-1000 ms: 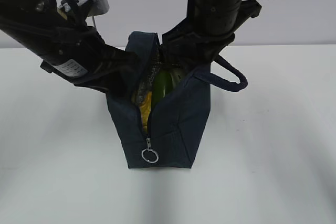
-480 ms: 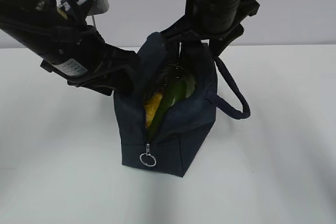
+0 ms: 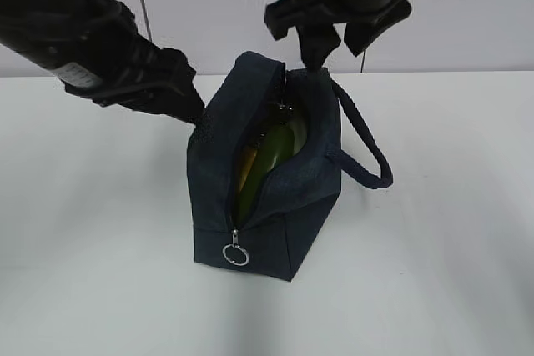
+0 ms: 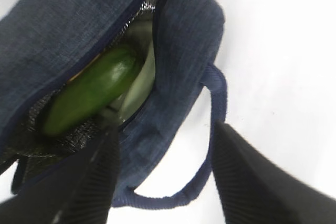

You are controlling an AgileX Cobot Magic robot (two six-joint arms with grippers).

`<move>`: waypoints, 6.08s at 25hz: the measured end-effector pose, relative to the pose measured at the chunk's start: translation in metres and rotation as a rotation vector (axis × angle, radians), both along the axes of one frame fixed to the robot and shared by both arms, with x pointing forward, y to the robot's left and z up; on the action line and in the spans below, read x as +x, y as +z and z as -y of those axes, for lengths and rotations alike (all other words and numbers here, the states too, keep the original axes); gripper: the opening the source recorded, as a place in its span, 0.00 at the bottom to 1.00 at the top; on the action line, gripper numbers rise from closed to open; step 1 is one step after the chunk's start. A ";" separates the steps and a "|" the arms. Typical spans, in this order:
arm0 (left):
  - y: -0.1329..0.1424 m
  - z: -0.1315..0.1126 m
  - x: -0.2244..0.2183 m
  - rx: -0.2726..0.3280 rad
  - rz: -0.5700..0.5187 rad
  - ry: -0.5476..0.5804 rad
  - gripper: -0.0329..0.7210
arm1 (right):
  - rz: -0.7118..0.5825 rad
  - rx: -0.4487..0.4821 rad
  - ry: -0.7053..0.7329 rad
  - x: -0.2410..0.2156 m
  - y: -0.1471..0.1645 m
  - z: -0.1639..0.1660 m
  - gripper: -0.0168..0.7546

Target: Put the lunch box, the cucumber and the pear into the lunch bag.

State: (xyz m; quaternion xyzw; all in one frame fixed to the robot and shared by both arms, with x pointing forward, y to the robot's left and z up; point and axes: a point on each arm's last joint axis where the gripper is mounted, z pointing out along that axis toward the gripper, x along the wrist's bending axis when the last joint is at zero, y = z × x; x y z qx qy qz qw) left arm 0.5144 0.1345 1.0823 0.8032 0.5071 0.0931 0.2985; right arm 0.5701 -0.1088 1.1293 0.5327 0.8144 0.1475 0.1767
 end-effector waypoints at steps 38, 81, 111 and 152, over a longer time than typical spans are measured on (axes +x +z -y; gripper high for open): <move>0.017 -0.013 -0.011 0.078 0.057 -0.025 0.66 | 0.182 0.381 0.260 -0.176 -0.052 0.077 0.49; -0.002 0.004 -0.015 0.075 -0.043 -0.216 0.55 | 0.469 0.346 0.426 -0.159 -0.187 0.054 0.34; -0.047 0.021 0.012 0.094 -0.068 -0.236 0.09 | 0.524 0.478 0.557 -0.135 -0.230 0.018 0.33; -0.047 0.024 0.011 0.049 -0.085 -0.219 0.05 | 0.396 0.285 0.699 -0.094 -0.245 -0.012 0.34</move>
